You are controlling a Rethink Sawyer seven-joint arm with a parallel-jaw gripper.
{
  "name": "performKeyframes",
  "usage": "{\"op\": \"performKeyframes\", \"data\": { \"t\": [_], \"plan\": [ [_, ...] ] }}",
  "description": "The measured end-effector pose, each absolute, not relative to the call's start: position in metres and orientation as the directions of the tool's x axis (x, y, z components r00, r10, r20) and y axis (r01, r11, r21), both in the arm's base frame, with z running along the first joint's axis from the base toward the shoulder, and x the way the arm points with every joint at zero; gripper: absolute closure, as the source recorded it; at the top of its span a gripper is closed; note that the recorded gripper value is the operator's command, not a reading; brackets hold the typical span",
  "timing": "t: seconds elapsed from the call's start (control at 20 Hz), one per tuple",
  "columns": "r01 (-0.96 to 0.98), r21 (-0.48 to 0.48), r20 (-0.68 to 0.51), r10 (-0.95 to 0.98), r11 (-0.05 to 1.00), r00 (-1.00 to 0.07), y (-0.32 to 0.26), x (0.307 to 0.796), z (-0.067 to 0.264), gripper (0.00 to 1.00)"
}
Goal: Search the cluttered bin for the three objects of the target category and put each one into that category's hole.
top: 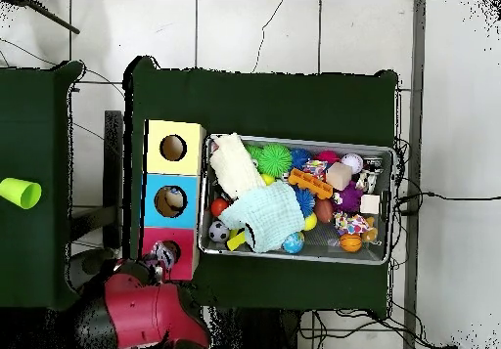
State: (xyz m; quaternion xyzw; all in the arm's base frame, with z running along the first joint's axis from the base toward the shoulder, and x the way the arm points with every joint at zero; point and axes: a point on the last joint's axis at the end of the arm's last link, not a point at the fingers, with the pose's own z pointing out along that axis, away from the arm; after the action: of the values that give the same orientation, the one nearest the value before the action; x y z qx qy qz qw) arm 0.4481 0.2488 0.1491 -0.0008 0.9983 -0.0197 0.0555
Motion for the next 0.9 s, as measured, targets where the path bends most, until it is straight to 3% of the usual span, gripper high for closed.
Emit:
{"op": "performKeyframes", "data": {
  "t": [0.45,0.9],
  "plan": [
    [0.013,-0.038,-0.071,0.010,0.999,-0.997,0.246,0.448,0.170,1.00],
    [0.040,-0.028,-0.115,0.037,0.999,-0.993,0.237,0.476,0.183,1.00]
  ]
}}
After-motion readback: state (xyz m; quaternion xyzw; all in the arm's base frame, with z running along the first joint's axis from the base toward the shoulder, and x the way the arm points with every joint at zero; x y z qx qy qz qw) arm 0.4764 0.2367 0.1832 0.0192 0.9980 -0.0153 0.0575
